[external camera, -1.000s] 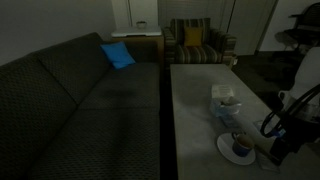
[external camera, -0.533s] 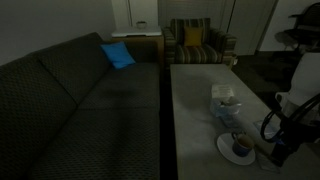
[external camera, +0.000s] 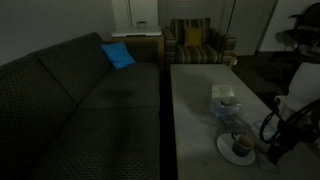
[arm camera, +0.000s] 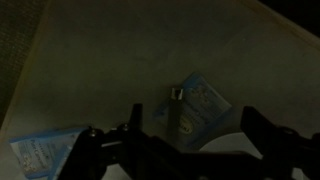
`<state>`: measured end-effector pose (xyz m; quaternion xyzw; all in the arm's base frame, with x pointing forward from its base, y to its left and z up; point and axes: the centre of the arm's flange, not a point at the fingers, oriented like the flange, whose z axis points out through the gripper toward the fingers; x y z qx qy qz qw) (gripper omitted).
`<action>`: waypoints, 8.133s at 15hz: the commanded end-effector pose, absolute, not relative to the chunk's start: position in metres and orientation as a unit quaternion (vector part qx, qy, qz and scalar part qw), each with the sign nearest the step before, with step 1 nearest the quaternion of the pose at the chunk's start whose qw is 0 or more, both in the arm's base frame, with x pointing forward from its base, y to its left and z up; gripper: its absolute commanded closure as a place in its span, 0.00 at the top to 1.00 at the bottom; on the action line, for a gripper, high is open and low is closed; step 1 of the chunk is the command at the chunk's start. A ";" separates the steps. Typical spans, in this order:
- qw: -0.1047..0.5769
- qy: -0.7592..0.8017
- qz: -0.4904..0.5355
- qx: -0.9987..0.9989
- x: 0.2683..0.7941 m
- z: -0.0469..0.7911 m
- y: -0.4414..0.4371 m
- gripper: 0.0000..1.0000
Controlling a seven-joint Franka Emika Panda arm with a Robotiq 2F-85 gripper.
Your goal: Take the blue cup and place it on the white plate then take the spoon and put it in the blue cup then remove the spoon from the blue cup and place it on the table
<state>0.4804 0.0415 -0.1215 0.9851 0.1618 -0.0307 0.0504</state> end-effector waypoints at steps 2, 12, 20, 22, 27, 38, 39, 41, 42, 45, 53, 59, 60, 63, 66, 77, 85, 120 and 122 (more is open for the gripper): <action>0.023 0.143 -0.010 0.989 0.496 -0.138 0.029 1.00; -0.015 0.095 -0.016 0.995 0.531 -0.160 -0.009 1.00; -0.009 0.099 -0.053 0.994 0.536 -0.187 0.002 1.00; 0.004 0.097 -0.057 0.994 0.536 -0.193 0.000 1.00; 0.016 0.096 -0.067 0.993 0.538 -0.204 0.003 0.98; 0.020 0.102 -0.065 0.992 0.548 -0.191 0.009 0.12; 0.020 0.102 -0.064 0.993 0.548 -0.191 0.009 0.04; 0.019 0.101 -0.064 0.993 0.548 -0.187 0.008 0.00; 0.017 0.099 -0.062 0.993 0.547 -0.184 0.007 0.04; 0.021 0.093 -0.052 0.994 0.546 -0.171 0.000 0.04; 0.076 0.110 -0.083 0.988 0.532 -0.094 -0.005 0.04; 0.010 0.178 -0.100 0.979 0.529 -0.030 0.042 0.04; 0.002 0.186 -0.102 0.977 0.530 -0.023 0.049 0.04; -0.033 0.200 -0.117 0.972 0.538 -0.011 0.067 0.04; -0.038 0.198 -0.143 0.969 0.547 -0.021 0.073 0.04; 0.002 0.219 -0.282 0.934 0.576 -0.034 0.102 0.04; -0.001 0.233 -0.230 0.945 0.589 -0.060 0.113 0.04; -0.005 0.204 -0.306 0.930 0.525 -0.053 0.090 0.04; -0.002 0.225 -0.282 0.933 0.526 -0.067 0.090 0.04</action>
